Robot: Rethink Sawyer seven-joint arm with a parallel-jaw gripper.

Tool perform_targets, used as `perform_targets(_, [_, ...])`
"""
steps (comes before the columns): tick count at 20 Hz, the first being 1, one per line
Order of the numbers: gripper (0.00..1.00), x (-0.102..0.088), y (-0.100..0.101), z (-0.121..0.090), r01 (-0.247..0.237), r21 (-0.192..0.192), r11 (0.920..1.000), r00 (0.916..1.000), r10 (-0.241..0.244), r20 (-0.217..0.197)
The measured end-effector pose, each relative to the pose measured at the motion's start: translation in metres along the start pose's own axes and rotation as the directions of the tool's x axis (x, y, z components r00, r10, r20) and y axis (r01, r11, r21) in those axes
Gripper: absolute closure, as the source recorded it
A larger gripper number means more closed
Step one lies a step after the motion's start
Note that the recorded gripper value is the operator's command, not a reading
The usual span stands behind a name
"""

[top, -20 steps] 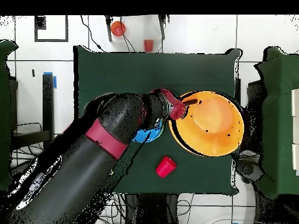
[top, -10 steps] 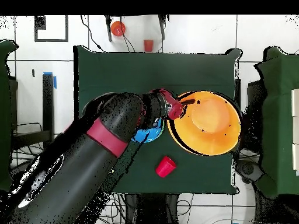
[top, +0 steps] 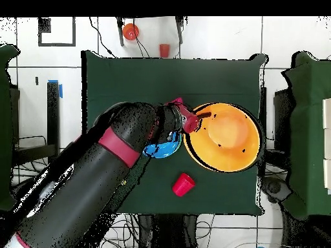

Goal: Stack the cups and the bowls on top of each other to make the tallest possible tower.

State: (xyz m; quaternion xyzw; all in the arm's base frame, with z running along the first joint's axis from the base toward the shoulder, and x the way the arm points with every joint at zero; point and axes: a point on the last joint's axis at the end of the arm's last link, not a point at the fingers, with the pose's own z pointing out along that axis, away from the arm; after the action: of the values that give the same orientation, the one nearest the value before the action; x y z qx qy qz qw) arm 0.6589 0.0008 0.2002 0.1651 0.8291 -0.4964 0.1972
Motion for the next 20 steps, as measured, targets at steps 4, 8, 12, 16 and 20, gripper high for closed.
perform_targets(4, [1.0, 0.008, 0.008, 0.004, 0.02, 0.007, 0.9998, 0.9998, -0.02, -0.003])
perform_targets(8, [1.0, 0.017, 0.017, 0.008, 0.043, 0.016, 0.9989, 0.9991, -0.043, -0.006])
perform_targets(12, [1.0, 0.026, 0.026, 0.013, 0.067, 0.026, 0.9974, 0.9977, -0.067, -0.01])
perform_targets(16, [1.0, 0.038, 0.035, 0.019, 0.095, 0.037, 0.9948, 0.9954, -0.094, -0.014])
perform_targets(20, [1.0, 0.048, 0.043, 0.024, 0.12, 0.047, 0.9917, 0.9927, -0.119, -0.02])
